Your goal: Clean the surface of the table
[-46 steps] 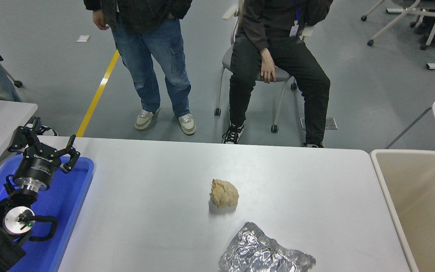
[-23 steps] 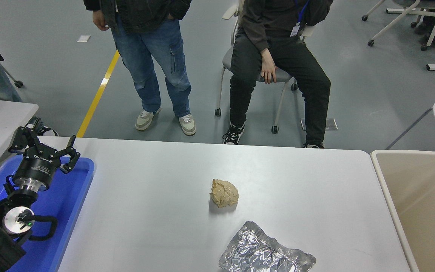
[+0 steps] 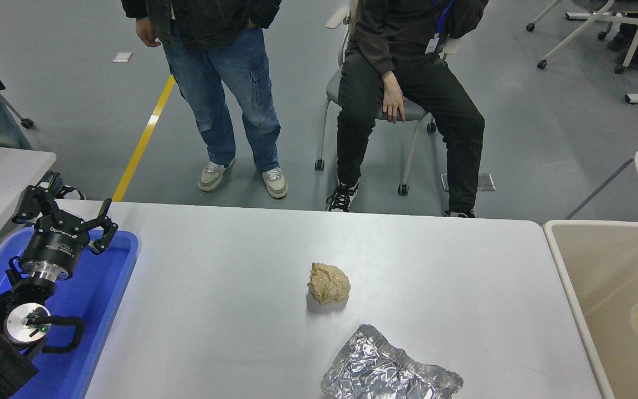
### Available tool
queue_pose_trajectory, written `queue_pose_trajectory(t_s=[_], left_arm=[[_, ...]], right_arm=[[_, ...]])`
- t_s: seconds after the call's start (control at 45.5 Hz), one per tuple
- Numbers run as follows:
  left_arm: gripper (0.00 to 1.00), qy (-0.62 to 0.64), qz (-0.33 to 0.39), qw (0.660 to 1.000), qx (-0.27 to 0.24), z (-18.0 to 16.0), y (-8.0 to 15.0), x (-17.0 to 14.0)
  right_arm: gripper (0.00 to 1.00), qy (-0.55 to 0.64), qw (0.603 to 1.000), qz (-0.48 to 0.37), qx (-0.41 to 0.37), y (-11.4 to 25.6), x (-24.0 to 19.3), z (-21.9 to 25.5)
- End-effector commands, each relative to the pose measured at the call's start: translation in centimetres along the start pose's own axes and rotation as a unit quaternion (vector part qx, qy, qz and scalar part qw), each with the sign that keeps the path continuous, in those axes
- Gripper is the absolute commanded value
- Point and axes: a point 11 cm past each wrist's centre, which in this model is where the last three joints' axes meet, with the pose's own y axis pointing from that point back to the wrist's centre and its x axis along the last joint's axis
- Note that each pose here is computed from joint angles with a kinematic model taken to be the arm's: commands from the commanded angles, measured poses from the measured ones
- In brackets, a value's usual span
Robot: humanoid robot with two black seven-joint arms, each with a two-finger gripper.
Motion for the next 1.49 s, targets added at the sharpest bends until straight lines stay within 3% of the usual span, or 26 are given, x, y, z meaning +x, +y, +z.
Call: queue_pose_trajectory(t_s=[0.0,0.637,1.473], left_arm=[[1.0,0.0,0.0,1.0,0.0,0.0,0.0,0.0],[1.0,0.0,0.0,1.0,0.0,0.0,0.0,0.0],[1.0,0.0,0.0,1.0,0.0,0.0,0.0,0.0]], right_arm=[[0.9,-0.004,1.0,0.011,0.005,-0.1,-0.1,-0.6],[0.93,-0.043,0.999,0.029,0.013,-0.1,1.1,-1.2],[0.96,-0.243,0.965,0.086,0.039,0.4,5.3,-1.7]])
